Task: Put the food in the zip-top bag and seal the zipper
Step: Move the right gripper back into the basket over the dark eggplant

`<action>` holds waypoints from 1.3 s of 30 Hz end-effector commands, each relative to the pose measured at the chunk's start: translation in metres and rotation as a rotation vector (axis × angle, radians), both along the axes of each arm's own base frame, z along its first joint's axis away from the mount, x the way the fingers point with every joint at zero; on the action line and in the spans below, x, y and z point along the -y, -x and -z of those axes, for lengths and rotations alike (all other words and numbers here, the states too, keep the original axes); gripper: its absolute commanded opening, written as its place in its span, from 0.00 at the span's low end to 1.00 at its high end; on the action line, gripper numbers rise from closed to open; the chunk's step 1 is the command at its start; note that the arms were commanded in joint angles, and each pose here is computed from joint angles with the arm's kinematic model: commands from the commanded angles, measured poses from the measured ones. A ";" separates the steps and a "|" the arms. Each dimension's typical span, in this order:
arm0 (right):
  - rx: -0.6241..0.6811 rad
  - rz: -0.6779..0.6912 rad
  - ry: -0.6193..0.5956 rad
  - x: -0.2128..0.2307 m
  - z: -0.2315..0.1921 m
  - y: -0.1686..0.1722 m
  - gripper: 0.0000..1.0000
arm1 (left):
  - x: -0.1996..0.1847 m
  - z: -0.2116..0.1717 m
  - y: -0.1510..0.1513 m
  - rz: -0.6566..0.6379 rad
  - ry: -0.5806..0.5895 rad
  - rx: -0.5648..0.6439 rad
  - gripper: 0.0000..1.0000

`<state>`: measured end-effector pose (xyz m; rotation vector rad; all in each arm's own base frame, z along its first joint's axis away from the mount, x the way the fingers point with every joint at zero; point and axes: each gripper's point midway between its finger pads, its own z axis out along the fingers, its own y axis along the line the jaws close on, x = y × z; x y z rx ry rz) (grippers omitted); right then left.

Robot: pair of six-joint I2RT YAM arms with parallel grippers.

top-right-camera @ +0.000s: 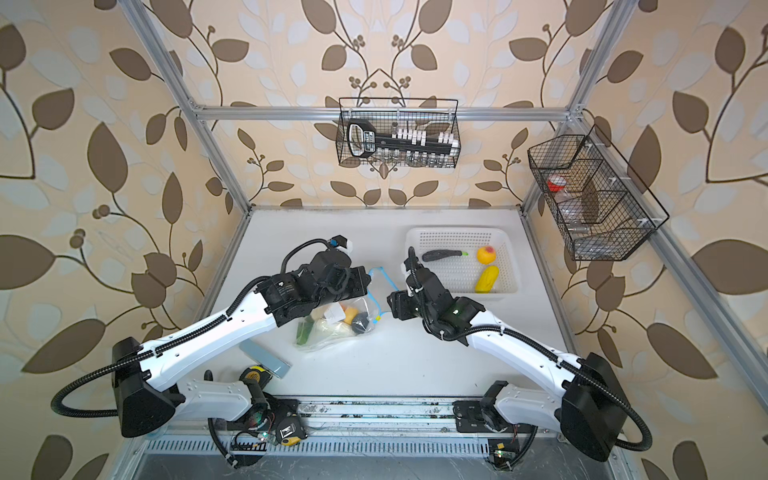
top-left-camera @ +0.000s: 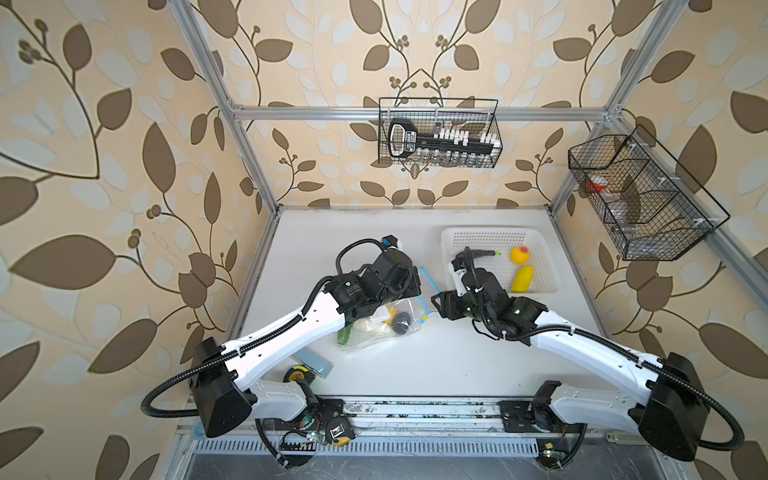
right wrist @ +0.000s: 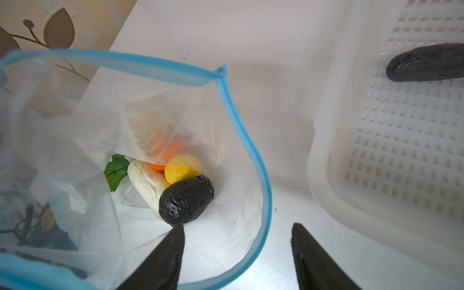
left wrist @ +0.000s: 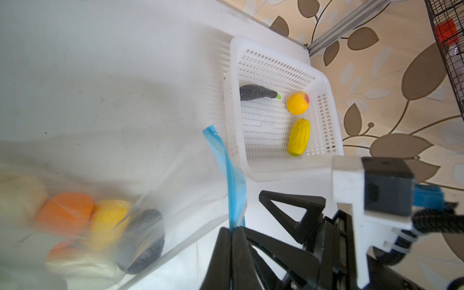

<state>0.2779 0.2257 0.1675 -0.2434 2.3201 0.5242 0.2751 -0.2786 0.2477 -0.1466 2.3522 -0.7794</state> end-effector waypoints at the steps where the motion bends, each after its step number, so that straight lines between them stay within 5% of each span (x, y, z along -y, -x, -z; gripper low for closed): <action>1: 0.054 0.039 -0.014 0.010 -0.025 -0.010 0.67 | 0.001 -0.021 -0.001 0.005 0.030 0.046 0.00; 21: -0.090 0.515 -0.188 0.105 0.009 -0.095 0.66 | 0.005 -0.021 0.011 0.116 0.012 0.071 0.00; 39: -0.203 0.899 -0.130 0.160 0.049 -0.174 0.65 | 0.011 -0.012 0.009 0.160 -0.022 0.089 0.00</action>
